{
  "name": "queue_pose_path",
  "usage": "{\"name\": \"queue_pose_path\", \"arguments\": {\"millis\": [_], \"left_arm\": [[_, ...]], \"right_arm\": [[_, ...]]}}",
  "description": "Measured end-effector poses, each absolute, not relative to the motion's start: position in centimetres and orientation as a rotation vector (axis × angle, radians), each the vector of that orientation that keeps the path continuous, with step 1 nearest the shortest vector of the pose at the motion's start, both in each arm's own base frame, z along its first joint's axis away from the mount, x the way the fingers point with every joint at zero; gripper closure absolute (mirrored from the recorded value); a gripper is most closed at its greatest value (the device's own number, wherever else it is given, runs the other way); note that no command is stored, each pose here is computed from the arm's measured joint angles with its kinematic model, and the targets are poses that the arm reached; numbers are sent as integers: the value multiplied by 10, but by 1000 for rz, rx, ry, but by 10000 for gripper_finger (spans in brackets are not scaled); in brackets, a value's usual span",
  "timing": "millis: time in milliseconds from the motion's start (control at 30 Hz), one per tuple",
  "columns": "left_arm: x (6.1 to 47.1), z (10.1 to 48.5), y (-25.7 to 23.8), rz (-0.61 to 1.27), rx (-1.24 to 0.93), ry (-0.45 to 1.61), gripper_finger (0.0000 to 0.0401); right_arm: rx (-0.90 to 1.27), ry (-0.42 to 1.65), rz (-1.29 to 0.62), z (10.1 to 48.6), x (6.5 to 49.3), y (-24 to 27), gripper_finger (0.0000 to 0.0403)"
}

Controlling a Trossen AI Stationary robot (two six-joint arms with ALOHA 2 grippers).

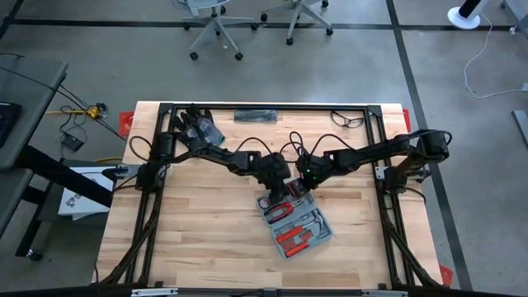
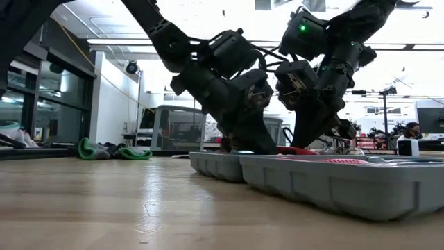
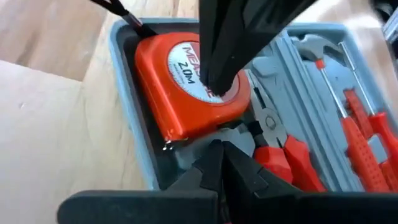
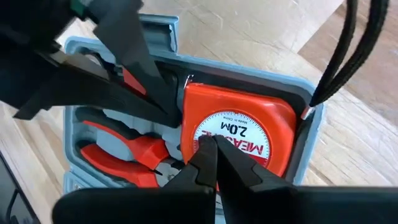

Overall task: Prefit tool cases
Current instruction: Put the tape measure into the gray prefit tool case

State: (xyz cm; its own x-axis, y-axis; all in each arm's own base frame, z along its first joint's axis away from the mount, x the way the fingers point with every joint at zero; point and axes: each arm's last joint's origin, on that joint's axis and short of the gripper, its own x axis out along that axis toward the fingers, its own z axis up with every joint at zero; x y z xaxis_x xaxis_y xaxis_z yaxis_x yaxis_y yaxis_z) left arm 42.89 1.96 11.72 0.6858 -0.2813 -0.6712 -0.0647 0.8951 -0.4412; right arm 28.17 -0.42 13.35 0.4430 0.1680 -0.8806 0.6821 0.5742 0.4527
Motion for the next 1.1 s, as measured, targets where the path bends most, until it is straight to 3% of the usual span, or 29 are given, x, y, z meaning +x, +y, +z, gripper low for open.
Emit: {"name": "queue_pose_path", "arguments": {"millis": [333,500,1100], "left_arm": [[429,116,33,-80,-473,795,401],[430,114,37,-86,-501,783,401],[443,123,39,-116,-499,774,401]], "right_arm": [[894,1036,-444,158,267,-10,402],[871,1107,-482,156,259,-12,402],[808,1068,-595,168,249,-17,403]]}}
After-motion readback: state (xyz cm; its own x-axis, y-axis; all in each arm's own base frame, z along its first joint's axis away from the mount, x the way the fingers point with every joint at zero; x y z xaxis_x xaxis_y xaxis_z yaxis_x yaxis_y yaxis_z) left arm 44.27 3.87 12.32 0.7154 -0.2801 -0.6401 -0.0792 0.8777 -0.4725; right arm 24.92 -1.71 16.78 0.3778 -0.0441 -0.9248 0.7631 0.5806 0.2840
